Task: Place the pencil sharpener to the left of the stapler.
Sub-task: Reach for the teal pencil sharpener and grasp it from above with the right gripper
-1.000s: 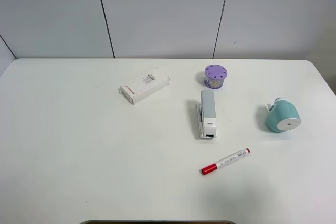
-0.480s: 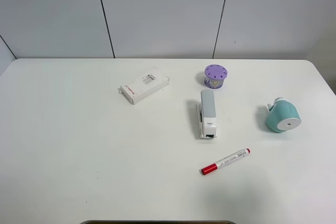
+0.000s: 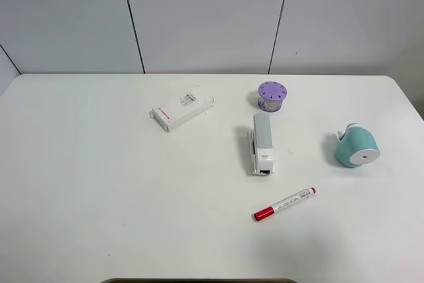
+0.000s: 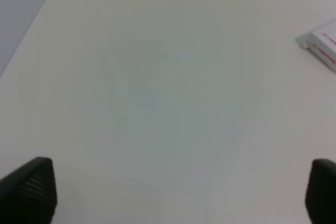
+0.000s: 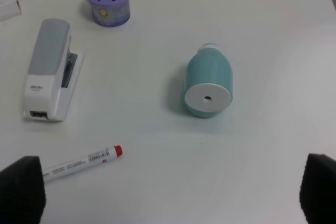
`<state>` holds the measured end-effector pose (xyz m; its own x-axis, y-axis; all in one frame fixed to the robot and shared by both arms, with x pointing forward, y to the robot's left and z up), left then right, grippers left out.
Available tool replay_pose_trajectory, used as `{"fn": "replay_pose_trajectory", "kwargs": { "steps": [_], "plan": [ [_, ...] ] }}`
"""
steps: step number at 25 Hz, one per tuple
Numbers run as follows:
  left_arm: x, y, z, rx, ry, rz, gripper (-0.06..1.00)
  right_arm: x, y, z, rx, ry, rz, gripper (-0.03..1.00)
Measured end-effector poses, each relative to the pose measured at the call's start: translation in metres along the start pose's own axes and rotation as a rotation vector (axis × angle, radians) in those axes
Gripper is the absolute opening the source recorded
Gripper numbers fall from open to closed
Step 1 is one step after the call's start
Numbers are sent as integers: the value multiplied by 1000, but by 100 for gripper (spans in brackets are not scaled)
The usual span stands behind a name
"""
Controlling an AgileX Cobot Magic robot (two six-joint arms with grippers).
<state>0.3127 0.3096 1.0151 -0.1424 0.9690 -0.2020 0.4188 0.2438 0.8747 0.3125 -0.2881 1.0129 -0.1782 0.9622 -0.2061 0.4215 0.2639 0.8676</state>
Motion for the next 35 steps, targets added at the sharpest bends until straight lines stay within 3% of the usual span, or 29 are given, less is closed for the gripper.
{"fn": "replay_pose_trajectory", "kwargs": {
  "steps": [10, 25, 35],
  "plan": [
    [0, 0, 0, 0, 0, 0, 95, -16, 20, -12, -4, -63, 28, 97],
    [0, 0, 0, 0, 0, 0, 95, -39, 31, 40, 337, -86, 90, 97],
    [0, 0, 0, 0, 0, 0, 95, -55, 62, 86, 482, -75, 81, 97]
  ]
}}
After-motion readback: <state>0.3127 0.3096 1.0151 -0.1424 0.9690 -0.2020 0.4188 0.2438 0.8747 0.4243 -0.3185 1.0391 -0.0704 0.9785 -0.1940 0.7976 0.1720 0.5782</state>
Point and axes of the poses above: a point on each arm's last joint axis where the gripper is mounted, z pointing out along that axis toward the gripper, x along the wrist's bending axis when the last joint is at zero, y = z × x, the point moved 9 cm from there along z, pointing out along that axis toward the gripper, and after that the axes turned 12 degrees about -z, right-handed, at the moved point
